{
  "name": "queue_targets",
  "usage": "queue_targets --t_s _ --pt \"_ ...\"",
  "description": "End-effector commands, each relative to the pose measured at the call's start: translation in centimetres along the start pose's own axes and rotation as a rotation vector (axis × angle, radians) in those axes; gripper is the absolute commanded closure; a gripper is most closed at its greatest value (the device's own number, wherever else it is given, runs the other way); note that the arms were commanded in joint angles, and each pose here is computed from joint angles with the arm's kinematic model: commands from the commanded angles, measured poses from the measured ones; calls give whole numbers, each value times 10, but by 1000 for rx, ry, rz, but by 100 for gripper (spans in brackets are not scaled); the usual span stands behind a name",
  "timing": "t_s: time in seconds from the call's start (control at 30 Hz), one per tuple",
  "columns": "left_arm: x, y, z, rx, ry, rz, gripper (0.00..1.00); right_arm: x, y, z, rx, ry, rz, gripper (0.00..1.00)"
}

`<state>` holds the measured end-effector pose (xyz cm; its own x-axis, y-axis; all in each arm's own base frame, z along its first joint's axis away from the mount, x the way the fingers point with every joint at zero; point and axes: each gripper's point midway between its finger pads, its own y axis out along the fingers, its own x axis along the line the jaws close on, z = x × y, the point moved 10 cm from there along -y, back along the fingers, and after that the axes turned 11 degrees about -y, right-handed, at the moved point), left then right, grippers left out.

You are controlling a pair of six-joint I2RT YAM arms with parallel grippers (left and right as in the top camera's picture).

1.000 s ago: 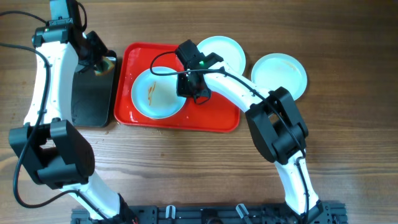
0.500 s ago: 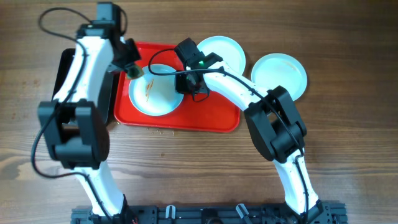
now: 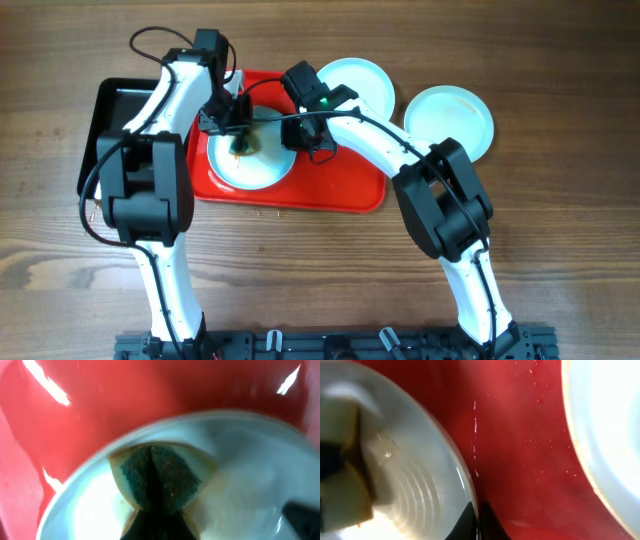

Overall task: Clean dirty plates on tray and stack at the side
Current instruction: 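Lower the sponge with the left gripper onto the held plate, then scrub the second plate with the sponge in the left gripper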

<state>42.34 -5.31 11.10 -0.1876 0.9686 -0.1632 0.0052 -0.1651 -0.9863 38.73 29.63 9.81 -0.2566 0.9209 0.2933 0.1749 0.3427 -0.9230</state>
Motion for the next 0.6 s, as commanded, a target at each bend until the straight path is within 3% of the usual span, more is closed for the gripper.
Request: queue_targets --t_s 0.0,0.17,0.4,0.57 --pt "5 16 20 168 81 -14 96 -4 13 -1 14 -4 7 96" --pt "6 14 28 225 143 4 96 -4 13 -1 13 -4 7 96" --pt "-5 39 -2 -3 189 109 96 -4 13 -1 12 -8 7 96" --pt "19 65 0 -102 -43 -110 96 -4 13 -2 9 -9 5 96"
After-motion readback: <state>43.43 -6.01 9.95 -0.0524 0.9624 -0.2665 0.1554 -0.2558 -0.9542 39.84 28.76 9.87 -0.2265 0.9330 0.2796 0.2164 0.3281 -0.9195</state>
